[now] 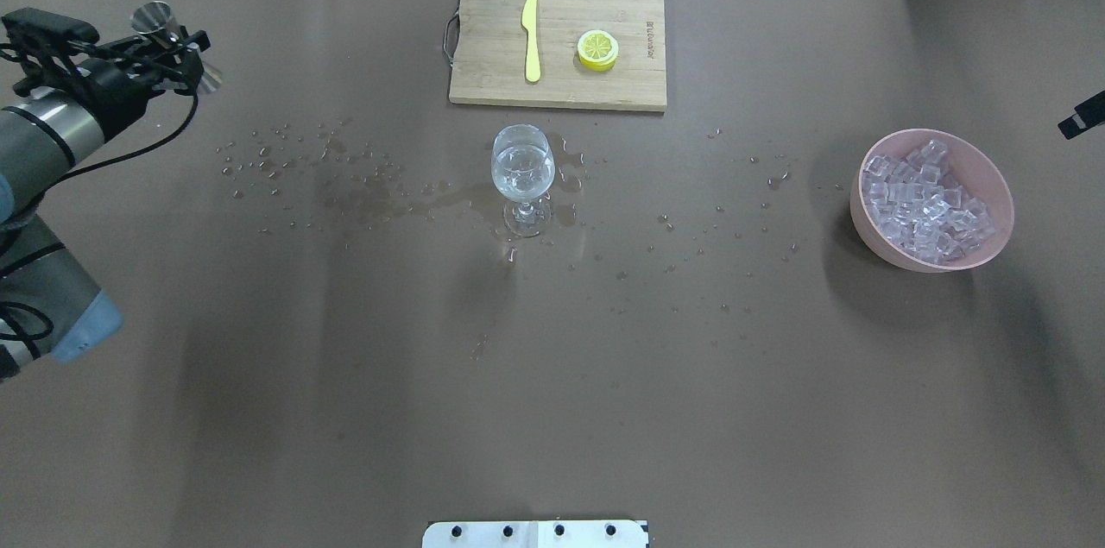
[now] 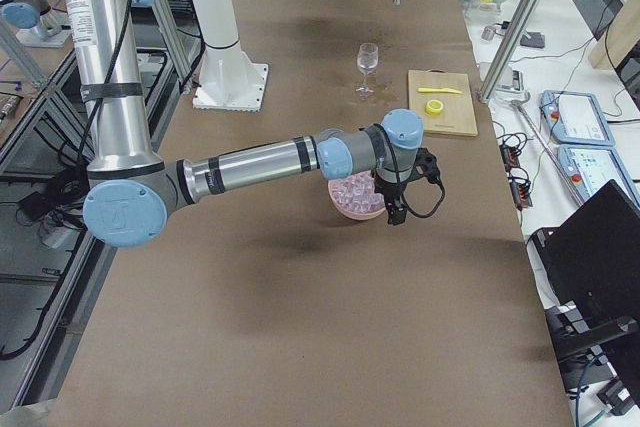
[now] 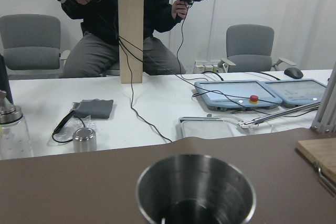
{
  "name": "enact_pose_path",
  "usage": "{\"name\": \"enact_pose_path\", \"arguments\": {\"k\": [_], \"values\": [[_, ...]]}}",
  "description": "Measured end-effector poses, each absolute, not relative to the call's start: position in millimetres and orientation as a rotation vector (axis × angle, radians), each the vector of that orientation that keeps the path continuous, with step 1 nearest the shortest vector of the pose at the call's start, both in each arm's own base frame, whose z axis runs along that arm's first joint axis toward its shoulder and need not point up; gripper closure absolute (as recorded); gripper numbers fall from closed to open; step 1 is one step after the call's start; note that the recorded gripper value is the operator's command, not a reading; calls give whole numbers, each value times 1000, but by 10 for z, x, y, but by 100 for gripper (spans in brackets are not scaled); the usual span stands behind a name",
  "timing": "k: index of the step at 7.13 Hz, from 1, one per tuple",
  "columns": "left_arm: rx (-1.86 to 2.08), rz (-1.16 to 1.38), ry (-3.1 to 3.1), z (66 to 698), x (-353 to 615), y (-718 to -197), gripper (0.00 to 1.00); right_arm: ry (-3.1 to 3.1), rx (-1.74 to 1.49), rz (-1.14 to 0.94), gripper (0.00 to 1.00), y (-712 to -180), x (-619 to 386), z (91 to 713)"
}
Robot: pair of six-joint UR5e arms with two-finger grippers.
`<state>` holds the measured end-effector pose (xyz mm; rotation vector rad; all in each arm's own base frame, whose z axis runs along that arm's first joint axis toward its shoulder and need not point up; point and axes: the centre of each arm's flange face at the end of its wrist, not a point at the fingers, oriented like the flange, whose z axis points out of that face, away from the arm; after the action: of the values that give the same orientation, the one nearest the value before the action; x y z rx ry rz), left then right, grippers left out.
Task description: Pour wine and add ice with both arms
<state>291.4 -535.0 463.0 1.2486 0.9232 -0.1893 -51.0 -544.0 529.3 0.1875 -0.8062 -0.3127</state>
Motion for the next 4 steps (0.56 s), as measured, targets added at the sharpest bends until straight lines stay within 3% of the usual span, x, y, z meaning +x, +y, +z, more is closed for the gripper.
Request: {"name": "enact_pose_path", "arguments": {"k": [4], "values": [[1399,-6,901,3725,3967,-4828,100,-824,170,-309,0,-5410,-518,5359]]}}
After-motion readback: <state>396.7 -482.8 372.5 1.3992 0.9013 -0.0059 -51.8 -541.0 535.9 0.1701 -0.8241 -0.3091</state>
